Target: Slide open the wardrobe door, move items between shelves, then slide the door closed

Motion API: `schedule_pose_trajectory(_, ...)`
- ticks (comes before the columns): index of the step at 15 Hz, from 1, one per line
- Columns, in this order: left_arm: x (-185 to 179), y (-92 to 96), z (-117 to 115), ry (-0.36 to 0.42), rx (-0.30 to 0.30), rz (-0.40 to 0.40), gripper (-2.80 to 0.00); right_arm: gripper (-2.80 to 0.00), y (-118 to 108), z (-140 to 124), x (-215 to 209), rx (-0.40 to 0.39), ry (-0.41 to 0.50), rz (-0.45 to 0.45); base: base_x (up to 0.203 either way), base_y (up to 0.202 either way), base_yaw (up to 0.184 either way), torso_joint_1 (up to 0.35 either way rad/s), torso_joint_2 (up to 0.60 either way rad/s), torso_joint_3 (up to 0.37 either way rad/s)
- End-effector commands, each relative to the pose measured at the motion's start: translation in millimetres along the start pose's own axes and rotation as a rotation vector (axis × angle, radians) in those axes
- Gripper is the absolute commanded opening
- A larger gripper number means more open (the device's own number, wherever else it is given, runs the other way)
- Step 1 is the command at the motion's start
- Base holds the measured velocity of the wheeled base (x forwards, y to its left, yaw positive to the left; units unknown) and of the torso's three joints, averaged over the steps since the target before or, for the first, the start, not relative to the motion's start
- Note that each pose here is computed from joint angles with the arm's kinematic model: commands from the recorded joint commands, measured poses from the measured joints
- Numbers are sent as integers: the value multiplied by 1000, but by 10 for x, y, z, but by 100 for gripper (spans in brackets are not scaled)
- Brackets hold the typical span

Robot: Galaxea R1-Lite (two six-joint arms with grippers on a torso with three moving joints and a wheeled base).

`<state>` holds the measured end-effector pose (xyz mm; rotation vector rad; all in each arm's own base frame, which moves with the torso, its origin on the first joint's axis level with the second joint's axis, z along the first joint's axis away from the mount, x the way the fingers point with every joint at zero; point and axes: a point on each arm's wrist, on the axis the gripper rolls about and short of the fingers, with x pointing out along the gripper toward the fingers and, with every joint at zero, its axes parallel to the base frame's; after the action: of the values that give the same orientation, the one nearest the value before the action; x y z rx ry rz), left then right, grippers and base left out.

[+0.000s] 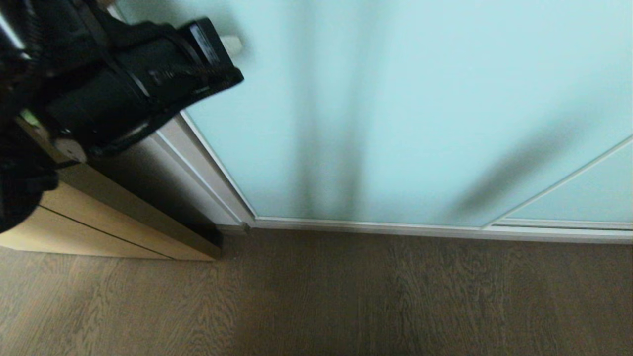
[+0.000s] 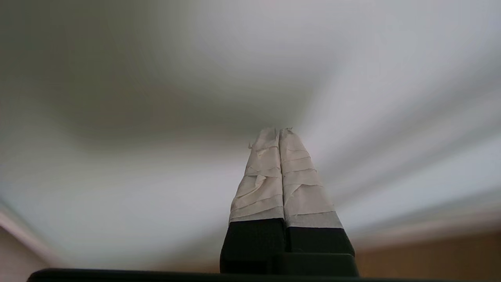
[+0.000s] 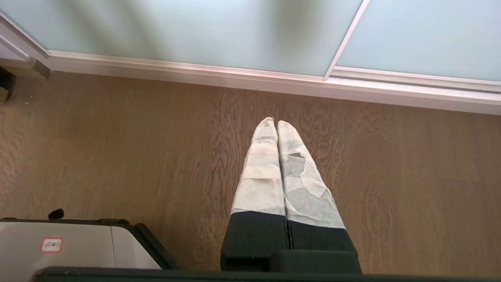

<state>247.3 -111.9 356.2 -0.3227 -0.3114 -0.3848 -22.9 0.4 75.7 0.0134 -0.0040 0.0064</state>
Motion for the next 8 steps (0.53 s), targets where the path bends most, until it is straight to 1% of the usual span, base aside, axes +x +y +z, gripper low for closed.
schedule_pose_trajectory(1, -383, -137, 229, -4, -15, -55, -280, -280, 0, 1, 1, 0, 1, 1, 0, 0, 0, 0, 0, 0)
schedule_pose_trajectory(2, -488, -138, 212, 15, -8, -55, -280, -280, 0, 1, 1, 0, 1, 1, 0, 0, 0, 0, 0, 0)
schedule_pose_trajectory(4, -640, -122, 235, 18, 15, -47, -280, -280, 0, 1, 1, 0, 1, 0, 0, 0, 0, 0, 0, 0)
schedule_pose_trajectory(5, -698, -107, 231, 20, 47, -37, -280, -280, 0, 1, 1, 0, 1, 1, 0, 0, 0, 0, 0, 0)
schedule_pose_trajectory(7, -822, -71, 230, 18, 93, 13, -280, -280, 0, 1, 1, 0, 1, 1, 0, 0, 0, 0, 0, 0)
schedule_pose_trajectory(8, -899, -38, 249, 10, 113, 54, -280, -280, 0, 1, 1, 0, 1, 1, 0, 0, 0, 0, 0, 0)
